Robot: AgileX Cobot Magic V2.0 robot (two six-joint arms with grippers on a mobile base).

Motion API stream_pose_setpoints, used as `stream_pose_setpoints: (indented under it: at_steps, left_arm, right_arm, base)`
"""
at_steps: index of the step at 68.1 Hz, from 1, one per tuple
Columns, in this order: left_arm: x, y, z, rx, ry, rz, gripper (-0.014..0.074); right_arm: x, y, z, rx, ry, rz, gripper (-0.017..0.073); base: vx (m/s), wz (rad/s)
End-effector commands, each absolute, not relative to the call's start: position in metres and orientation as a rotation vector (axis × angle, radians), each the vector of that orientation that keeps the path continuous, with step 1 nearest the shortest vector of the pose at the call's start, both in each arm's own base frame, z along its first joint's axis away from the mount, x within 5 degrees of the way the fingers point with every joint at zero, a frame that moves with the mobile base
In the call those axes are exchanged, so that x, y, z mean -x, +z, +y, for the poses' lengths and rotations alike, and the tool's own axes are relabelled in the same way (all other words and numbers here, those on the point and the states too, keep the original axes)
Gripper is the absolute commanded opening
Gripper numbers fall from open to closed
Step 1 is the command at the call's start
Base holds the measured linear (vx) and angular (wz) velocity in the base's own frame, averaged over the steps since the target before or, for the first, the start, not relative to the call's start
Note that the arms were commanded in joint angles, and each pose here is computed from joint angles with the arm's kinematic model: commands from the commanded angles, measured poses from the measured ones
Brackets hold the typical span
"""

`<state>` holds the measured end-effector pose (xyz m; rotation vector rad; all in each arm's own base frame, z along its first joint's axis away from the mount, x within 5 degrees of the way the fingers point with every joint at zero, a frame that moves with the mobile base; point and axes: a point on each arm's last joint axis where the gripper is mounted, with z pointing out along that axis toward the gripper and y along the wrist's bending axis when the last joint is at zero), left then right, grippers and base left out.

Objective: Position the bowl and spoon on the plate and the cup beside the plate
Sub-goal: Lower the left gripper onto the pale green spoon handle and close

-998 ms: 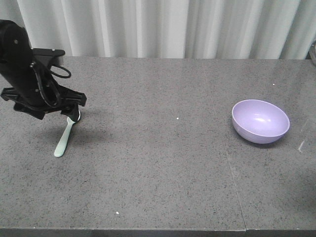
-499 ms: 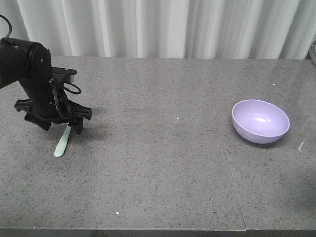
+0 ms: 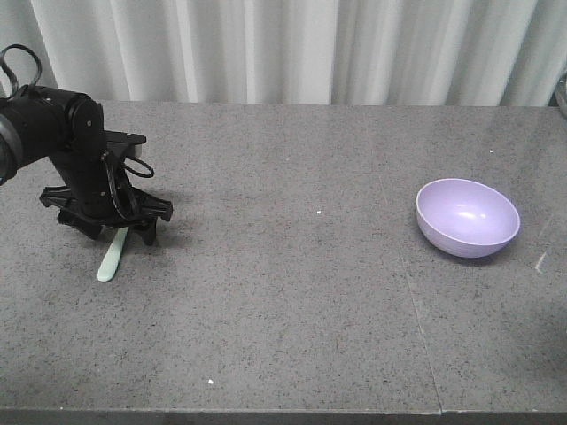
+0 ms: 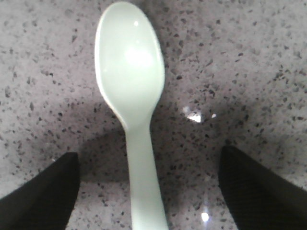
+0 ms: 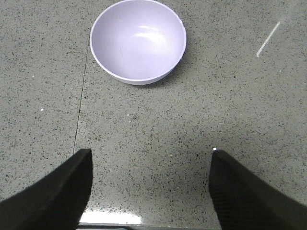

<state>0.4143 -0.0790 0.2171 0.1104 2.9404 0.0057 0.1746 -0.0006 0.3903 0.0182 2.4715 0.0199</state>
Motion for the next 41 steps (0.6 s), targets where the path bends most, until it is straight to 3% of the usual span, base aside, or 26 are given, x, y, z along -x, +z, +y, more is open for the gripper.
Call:
stream_pose_setpoints:
  at_steps: [1,14,25,38,41]
  left_arm:
    - [-0.4138,0.2415,-0.0808,-0.096,-0.019,2.867,0.0575]
    - [-0.4127,0.2411,-0.0806,-0.093,-0.018,2.878,0.051]
    - [-0.4118,0.2408,-0.0802,-0.094,-0.012,2.889,0.0317]
    - [-0.4122,0.2409,-0.0802,-0.095,-0.011,2.884,-0.0011]
    - [-0.4125,0.241,-0.08,-0.096,-0.008,2.881,-0.0009]
  right_arm:
    - [-0.1749,0.4044,-0.0018,-0.017,0.012,2.384,0.0507]
    - [-0.1749,0.4044,-0.0018,-0.017,0.012,2.384,0.0507]
    - [-0.1749,0.4044,-0.0018,-0.017,0.012,2.384,0.0507]
    - [-0.1749,0.4044,-0.0018,-0.017,0.012,2.384,0.0507]
    - [-0.1749,0.4044,-0.0018,-0.017,0.012,2.384,0.0507]
  base:
    - [0.0,0.0]
    - [0.0,0.0]
    - [0.0,0.0]
    - [0.0,0.0]
    - [0.0,0.0]
